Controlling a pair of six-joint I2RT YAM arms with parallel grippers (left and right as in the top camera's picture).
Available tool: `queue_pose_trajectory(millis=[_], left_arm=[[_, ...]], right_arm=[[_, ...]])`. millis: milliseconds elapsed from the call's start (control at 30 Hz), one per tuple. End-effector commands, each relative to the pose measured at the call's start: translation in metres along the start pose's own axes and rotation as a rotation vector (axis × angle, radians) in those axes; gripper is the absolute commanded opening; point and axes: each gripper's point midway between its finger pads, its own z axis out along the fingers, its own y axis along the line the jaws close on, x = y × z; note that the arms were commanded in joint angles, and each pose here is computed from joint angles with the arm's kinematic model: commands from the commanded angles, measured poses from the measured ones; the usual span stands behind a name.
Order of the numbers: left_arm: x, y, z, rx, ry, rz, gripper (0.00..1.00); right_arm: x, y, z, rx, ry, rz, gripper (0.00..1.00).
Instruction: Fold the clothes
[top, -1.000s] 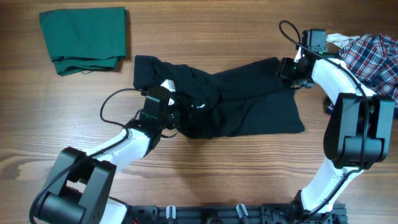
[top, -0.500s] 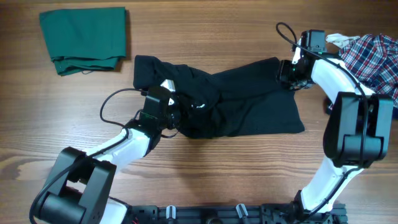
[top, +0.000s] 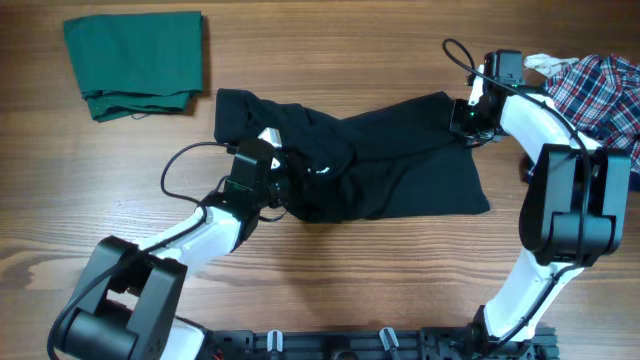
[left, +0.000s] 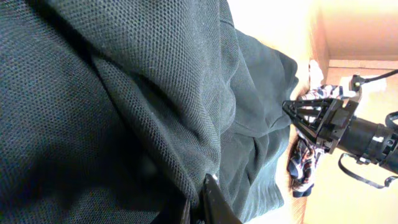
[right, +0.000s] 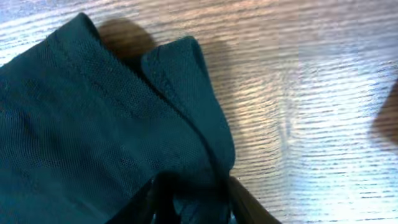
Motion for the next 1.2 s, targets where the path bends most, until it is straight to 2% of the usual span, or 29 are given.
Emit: queue_pose_trajectory(millis=[0, 333, 467, 667, 833, 967, 1167], left_arm=[[-0.002, 0.0, 0.003, -0.007, -0.008, 0.006, 0.06], [-0.002, -0.001, 0.003, -0.007, -0.008, 0.006, 0.04], [-0.002, -0.001, 0.003, -0.007, -0.008, 0.006, 0.04], [-0.003, -0.001, 0.003, -0.004, -0.009, 0.007, 0.04], [-0.006, -0.017, -0.001, 0.051, -0.019, 0.035, 0.04], [-0.012, -0.039, -0.014, 0.102, -0.051, 0.16, 0.04], [-0.016, -0.06, -0.033, 0.149, -0.089, 0.245, 0.04]], right_arm=[[0.002, 0.0, 0.005, 0.005, 0.033, 0.004, 0.27], [-0.013, -0.005, -0.025, 0.056, -0.026, 0.028, 0.22], [-0.013, -0.005, -0.026, 0.056, -0.026, 0.034, 0.05], [-0.016, -0.004, -0.032, 0.054, -0.041, 0.033, 0.04], [-0.026, -0.002, -0.058, 0.048, -0.101, 0.049, 0.04], [-0.035, 0.002, -0.088, 0.037, -0.165, 0.053, 0.04], [-0.037, 0.004, -0.111, 0.028, -0.203, 0.075, 0.04]])
